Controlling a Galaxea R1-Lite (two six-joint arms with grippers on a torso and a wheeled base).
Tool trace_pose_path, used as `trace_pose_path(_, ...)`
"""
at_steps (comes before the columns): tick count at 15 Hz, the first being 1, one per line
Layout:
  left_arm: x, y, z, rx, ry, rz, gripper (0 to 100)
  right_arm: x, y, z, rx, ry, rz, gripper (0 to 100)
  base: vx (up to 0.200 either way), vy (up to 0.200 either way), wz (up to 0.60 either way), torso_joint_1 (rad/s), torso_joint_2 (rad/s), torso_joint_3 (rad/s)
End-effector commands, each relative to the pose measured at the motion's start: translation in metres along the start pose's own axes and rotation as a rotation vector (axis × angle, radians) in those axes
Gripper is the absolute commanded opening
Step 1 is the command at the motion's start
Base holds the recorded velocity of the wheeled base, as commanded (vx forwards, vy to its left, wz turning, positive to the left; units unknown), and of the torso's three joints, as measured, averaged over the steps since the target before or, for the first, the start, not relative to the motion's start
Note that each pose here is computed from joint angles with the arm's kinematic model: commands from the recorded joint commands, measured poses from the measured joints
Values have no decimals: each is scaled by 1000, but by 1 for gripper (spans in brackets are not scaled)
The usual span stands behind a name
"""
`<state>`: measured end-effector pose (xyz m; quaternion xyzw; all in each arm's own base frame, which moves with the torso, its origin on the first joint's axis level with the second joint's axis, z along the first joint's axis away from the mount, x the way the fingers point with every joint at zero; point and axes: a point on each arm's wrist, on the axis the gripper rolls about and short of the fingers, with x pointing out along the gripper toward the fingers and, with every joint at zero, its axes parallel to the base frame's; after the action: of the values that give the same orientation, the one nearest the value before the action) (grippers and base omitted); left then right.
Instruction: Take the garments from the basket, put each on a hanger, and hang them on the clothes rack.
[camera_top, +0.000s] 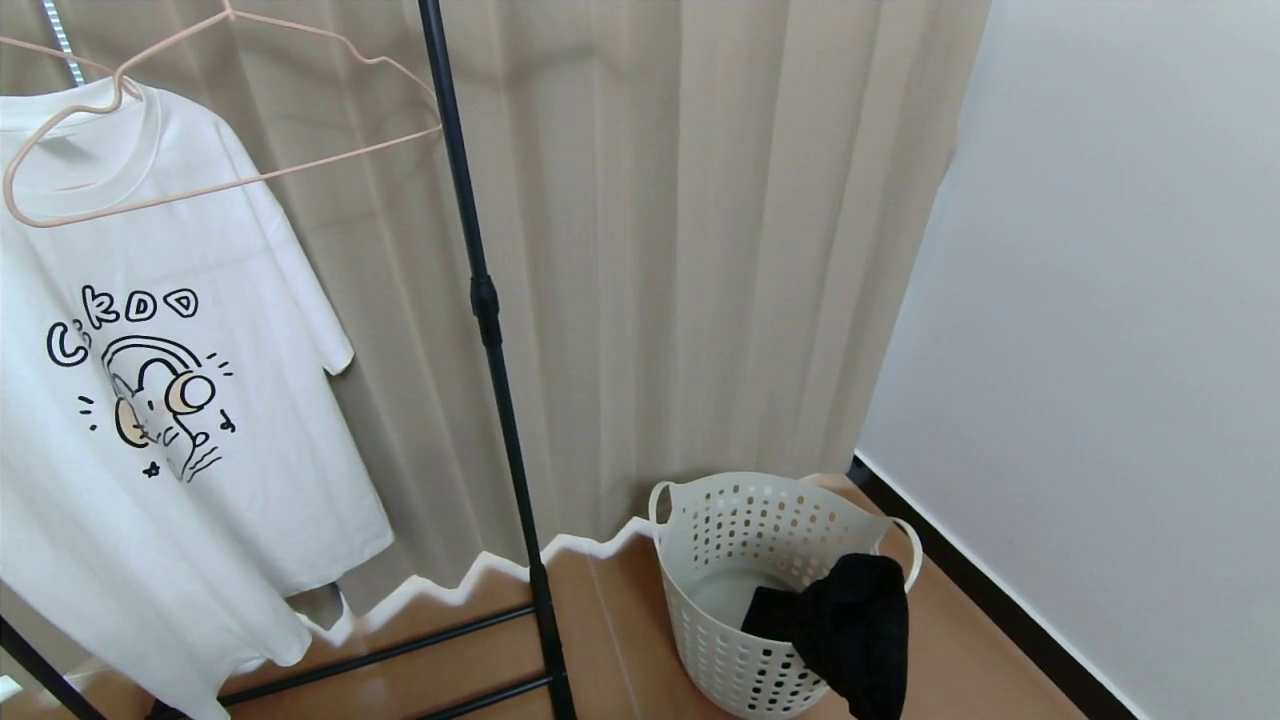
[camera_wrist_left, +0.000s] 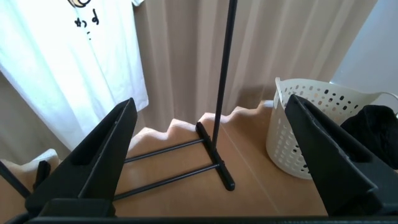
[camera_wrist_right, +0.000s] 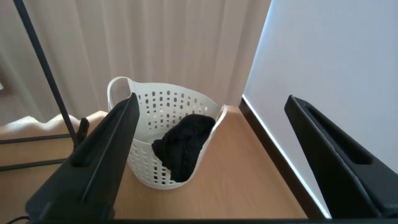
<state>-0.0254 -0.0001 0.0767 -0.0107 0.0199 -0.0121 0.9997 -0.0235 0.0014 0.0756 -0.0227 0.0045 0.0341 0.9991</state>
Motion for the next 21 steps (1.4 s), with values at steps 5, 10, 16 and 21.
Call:
trace_pose_path(5,0,0,0,0,2,0,100,0,0,0,1,2,1,100,0,0,0,2,0,-149)
trace_pose_path(10,0,0,0,0,2,0,100,0,0,0,1,2,1,100,0,0,0,-1,2,-195)
trace_pose_path(16,0,0,0,-2,2,0,100,0,0,0,4,2,1,100,0,0,0,2,2,-198)
trace_pose_path(21,0,0,0,-2,2,0,100,0,0,0,6,2,-1,100,0,0,0,2,4,-200)
